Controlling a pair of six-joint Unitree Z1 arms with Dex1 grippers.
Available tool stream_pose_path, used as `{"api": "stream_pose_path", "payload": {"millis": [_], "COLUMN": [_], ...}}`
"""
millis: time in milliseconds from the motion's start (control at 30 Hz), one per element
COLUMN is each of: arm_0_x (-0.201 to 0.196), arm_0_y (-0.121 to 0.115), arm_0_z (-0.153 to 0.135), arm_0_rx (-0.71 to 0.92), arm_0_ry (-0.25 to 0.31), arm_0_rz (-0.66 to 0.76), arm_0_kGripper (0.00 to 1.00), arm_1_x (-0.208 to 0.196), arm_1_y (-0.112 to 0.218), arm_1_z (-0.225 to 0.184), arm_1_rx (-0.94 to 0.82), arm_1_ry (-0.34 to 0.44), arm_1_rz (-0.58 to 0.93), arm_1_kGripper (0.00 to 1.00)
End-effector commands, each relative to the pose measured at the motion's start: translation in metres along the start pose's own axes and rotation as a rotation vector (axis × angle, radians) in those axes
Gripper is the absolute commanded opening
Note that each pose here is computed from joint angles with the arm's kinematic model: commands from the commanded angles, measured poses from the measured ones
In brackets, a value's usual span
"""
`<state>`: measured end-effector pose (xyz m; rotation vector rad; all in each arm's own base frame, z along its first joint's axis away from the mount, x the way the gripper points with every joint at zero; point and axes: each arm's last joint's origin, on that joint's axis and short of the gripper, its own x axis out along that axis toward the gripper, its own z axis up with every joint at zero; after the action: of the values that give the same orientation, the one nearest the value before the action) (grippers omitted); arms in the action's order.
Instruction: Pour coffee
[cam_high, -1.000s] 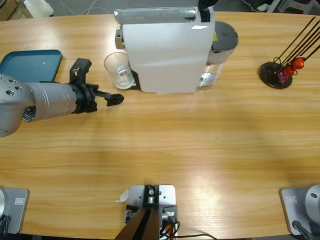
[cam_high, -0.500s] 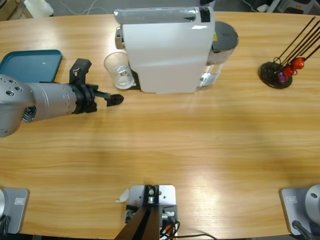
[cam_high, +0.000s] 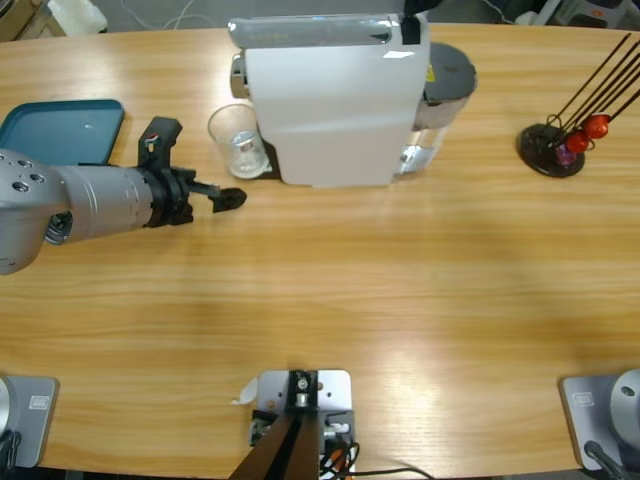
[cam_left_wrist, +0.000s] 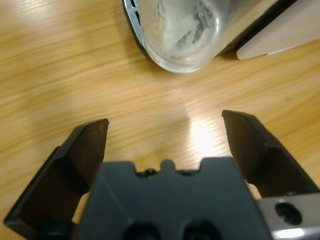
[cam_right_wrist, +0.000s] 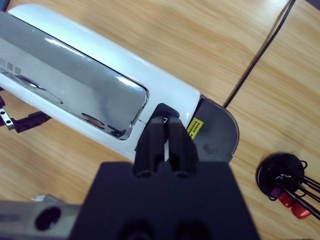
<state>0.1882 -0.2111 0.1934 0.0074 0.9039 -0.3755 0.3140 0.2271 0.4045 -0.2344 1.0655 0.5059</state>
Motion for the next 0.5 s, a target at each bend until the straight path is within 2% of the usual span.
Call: {"api": "stream_pose_path", "payload": {"millis": [33,100,167,267,300,333,367,500], "arm_0_x": [0.011,0.010,0.009,0.003,0.000,-0.002,-0.004,-0.012], "arm_0_y": [0.005,0.006,0.005,0.005,0.005,0.004,0.004,0.005], "arm_0_z": [-0.018,-0.018,-0.017,-0.012,-0.011,-0.009,-0.008,-0.006], "arm_0_rx": [0.008,0.008,0.006,0.007,0.005,0.003,0.001,-0.002], "arm_0_ry": [0.055,0.054,0.047,0.023,0.013,0.004,-0.002,-0.025], "arm_0_rz": [0.045,0.046,0.042,0.029,0.023,0.018,0.013,0.001], "arm_0_kGripper": [0.982,0.982,0.982,0.982,0.982,0.982,0.982,0.987], "arm_1_x": [0.028,0.028,0.015,-0.044,-0.071,-0.090,-0.105,-0.146], "arm_1_y": [-0.003,-0.003,-0.003,0.006,0.014,0.020,0.024,0.040], "arm_1_z": [-0.009,-0.009,-0.004,0.010,0.009,0.005,-0.003,-0.049], "arm_1_rx": [-0.009,-0.009,-0.009,-0.034,-0.075,-0.094,-0.107,-0.178], "arm_1_ry": [0.098,0.097,0.050,-0.157,-0.237,-0.280,-0.308,-0.333], "arm_1_rz": [-0.014,-0.017,-0.024,0.012,0.014,0.028,0.040,0.081], "arm_1_kGripper": [0.000,0.000,0.000,0.000,0.263,0.922,1.000,1.000]}}
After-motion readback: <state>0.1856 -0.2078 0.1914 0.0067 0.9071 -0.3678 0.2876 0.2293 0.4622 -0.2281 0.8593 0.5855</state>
